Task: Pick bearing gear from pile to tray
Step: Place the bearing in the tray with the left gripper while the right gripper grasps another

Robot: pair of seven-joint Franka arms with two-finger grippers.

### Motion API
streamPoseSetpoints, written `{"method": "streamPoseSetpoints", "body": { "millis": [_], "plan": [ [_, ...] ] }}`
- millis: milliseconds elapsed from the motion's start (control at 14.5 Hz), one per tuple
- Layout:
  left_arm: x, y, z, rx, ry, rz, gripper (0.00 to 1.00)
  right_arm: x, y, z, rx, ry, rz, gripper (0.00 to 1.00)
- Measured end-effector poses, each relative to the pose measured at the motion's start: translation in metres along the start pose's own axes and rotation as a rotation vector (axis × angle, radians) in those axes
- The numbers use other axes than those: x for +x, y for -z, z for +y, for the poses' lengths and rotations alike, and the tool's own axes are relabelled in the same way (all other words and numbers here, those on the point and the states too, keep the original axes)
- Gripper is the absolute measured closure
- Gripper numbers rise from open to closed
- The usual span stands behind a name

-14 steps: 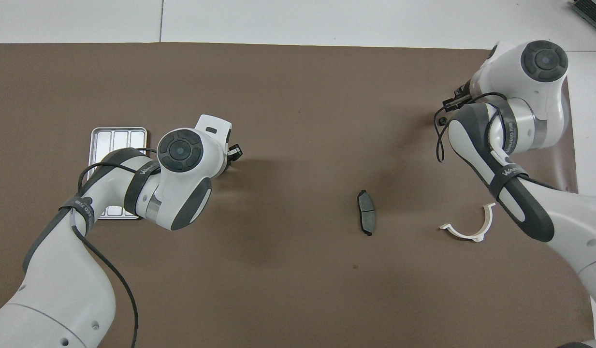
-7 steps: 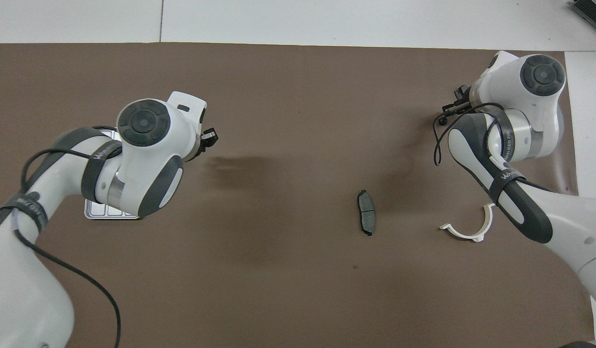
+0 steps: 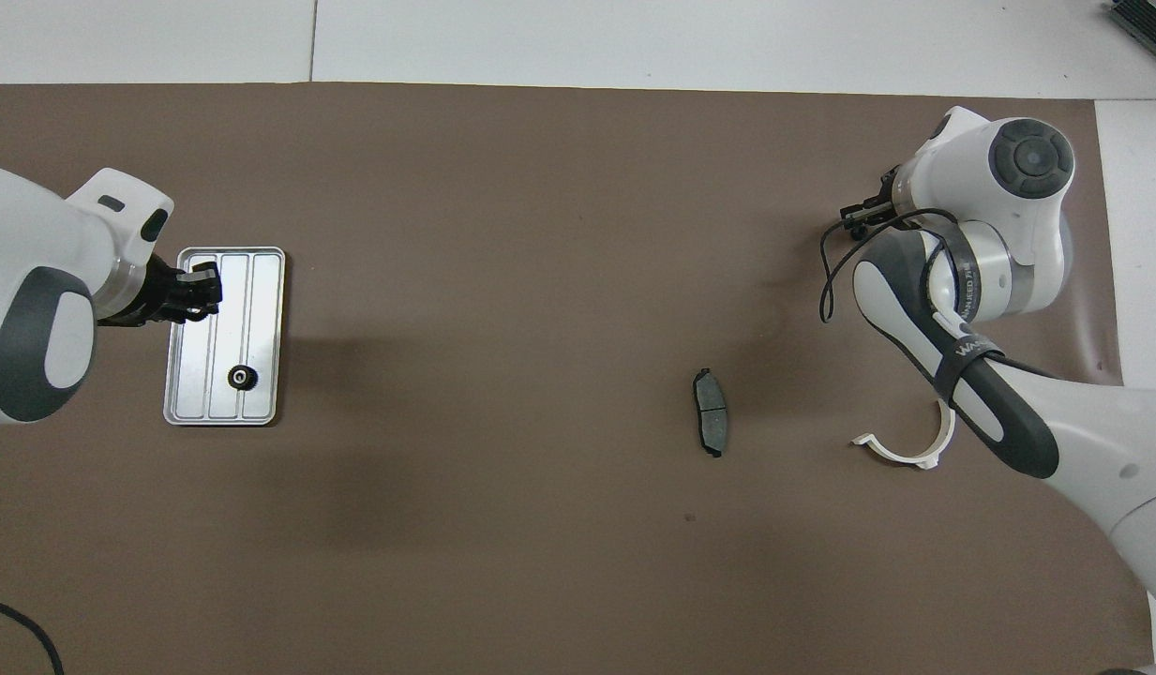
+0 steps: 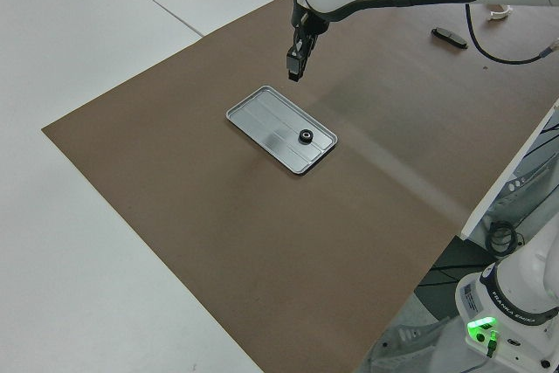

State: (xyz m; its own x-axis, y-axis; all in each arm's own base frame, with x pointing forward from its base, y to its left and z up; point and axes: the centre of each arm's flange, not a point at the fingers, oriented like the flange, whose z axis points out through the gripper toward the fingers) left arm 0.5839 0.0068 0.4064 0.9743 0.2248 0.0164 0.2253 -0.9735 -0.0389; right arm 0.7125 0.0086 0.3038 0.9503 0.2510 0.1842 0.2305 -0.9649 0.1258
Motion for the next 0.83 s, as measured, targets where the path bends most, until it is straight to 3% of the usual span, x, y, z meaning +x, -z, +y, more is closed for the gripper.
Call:
{"method": "streamPoseSetpoints", "body": {
  "millis": [276,483,828],
  "plan": [
    [-0.017,-0.056,-0.071,-0.008,-0.039,0.02,0.65,0.001,0.0,-0.007,0.003,-0.004,0.0,0.51],
    [-0.033,-0.082,-0.063,-0.02,-0.021,0.025,0.65,-0.002,-0.003,-0.008,0.005,-0.003,-0.008,0.51],
    [-0.039,-0.083,-0.042,-0.023,-0.003,0.023,0.65,-0.013,-0.01,-0.008,0.009,-0.006,-0.032,0.57]
  ]
}}
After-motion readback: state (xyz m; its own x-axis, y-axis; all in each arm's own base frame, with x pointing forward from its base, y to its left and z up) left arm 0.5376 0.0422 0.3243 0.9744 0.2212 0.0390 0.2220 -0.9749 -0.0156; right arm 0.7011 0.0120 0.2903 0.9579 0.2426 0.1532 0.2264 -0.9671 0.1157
